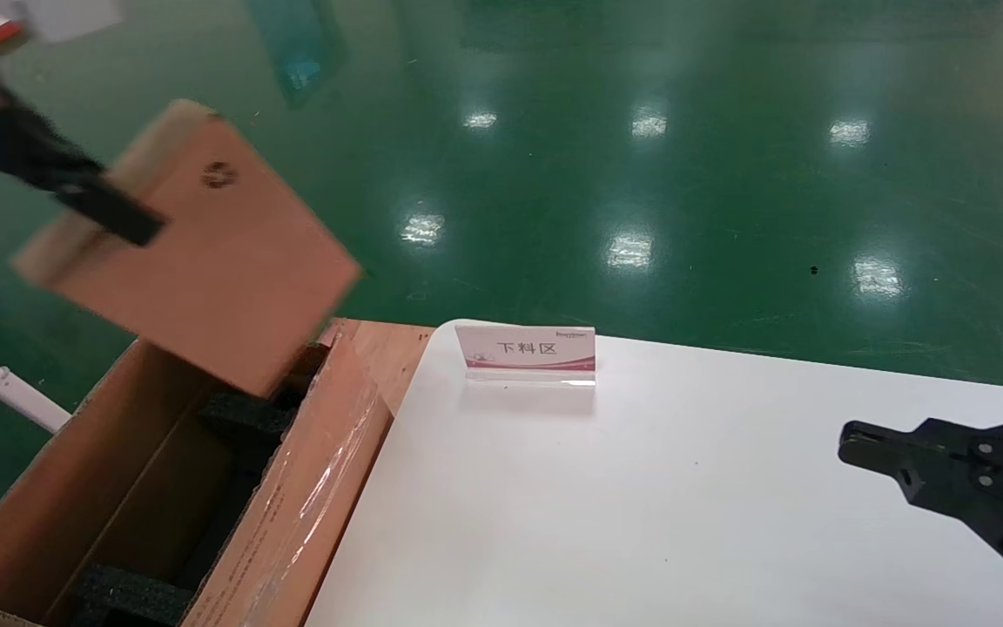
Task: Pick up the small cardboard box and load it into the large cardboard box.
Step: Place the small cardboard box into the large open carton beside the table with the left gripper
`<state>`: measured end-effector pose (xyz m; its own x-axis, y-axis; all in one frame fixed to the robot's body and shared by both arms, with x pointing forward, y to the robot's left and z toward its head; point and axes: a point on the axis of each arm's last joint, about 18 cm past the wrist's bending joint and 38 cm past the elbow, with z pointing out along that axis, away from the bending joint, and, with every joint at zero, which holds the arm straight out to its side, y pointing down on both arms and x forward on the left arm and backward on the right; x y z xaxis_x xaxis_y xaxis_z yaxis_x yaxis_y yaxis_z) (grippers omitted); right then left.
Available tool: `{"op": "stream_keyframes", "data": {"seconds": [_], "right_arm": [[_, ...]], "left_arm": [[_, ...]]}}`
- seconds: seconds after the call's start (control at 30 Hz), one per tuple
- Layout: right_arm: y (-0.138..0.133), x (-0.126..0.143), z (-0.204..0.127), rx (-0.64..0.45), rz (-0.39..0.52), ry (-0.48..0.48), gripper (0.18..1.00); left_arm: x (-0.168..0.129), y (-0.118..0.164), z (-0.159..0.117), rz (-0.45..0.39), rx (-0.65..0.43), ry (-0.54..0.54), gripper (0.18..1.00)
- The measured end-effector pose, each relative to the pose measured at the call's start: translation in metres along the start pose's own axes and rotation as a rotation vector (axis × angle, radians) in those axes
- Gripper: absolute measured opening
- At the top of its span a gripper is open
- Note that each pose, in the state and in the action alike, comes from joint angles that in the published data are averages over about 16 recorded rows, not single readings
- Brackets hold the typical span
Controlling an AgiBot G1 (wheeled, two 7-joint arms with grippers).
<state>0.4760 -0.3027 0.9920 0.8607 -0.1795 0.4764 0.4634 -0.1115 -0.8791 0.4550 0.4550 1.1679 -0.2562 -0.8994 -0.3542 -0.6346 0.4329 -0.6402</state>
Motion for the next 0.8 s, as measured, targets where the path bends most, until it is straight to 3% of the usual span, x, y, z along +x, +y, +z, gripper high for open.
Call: {"op": "stream_keyframes", "data": {"seconds": [0.33,0.8], "right_arm": [[0.000,0.000,0.000,0.000,0.000,0.000,0.191],[0.000,0.000,0.000,0.000,0.000,0.000,0.201]], "left_arm": [[-0.038,0.054,0.025,-0.092,-0.143,-0.052,0.304],[-0.048,0.098,0.086,-0.196,-0.226,-0.049,0.299]]}}
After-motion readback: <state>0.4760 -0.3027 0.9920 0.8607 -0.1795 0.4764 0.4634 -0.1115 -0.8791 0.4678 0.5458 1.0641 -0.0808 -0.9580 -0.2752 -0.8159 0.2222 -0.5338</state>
